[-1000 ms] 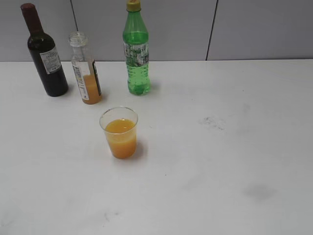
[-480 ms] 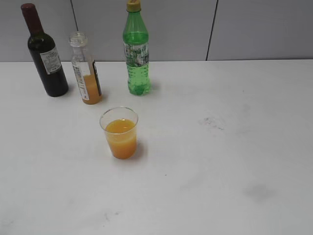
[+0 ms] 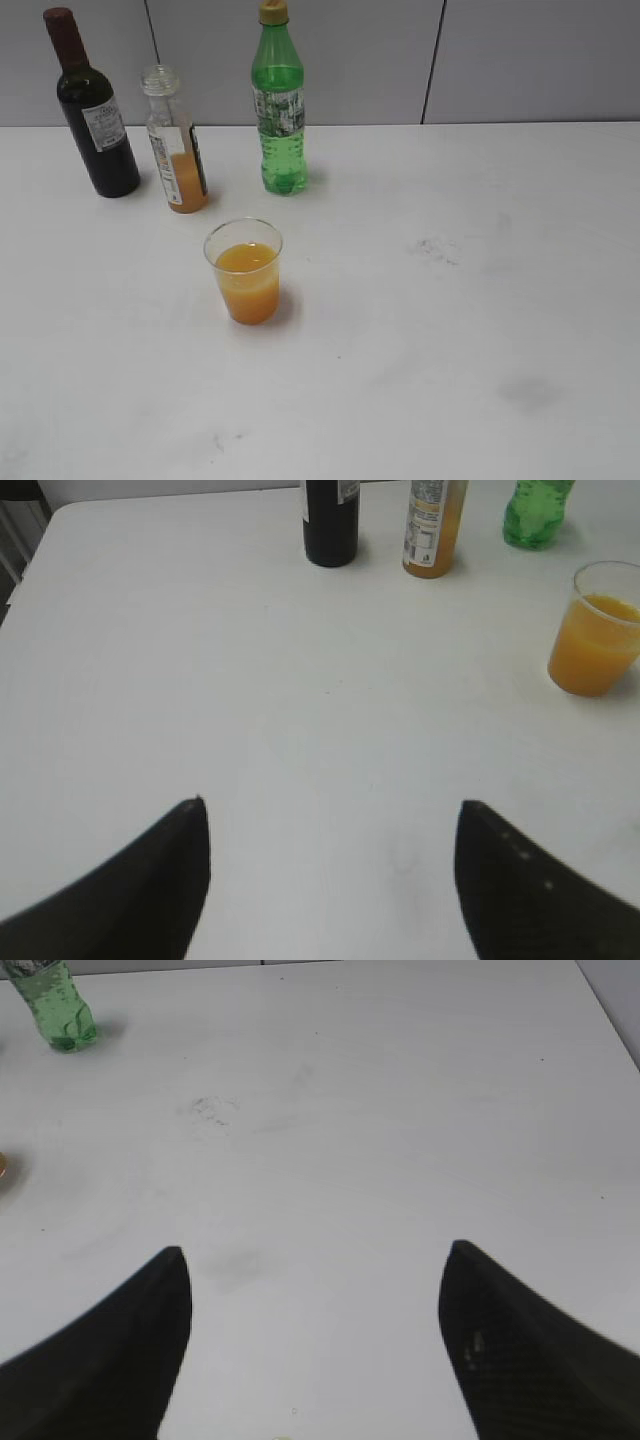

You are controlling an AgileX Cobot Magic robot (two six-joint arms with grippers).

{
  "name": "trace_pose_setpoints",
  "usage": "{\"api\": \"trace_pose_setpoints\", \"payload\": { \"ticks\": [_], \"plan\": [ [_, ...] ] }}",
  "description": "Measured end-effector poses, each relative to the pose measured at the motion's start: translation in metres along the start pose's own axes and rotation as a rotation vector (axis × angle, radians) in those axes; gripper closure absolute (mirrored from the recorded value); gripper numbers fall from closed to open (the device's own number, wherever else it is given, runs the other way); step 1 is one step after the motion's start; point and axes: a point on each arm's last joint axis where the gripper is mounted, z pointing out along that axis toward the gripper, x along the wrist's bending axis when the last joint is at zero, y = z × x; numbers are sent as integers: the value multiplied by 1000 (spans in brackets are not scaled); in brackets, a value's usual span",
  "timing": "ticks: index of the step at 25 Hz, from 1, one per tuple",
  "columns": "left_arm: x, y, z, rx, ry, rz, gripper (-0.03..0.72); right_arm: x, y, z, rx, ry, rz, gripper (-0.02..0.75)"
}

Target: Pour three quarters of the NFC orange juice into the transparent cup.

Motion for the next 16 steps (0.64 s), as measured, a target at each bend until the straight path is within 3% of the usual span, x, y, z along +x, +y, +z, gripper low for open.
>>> {"api": "trace_pose_setpoints", "payload": {
  "ticks": [6,16],
  "plan": [
    [0,0,0,1,50,-29,104,0,0,0,0,0,0,147],
    [0,0,0,0,55,-32,104,0,0,0,0,0,0,147]
  ]
}}
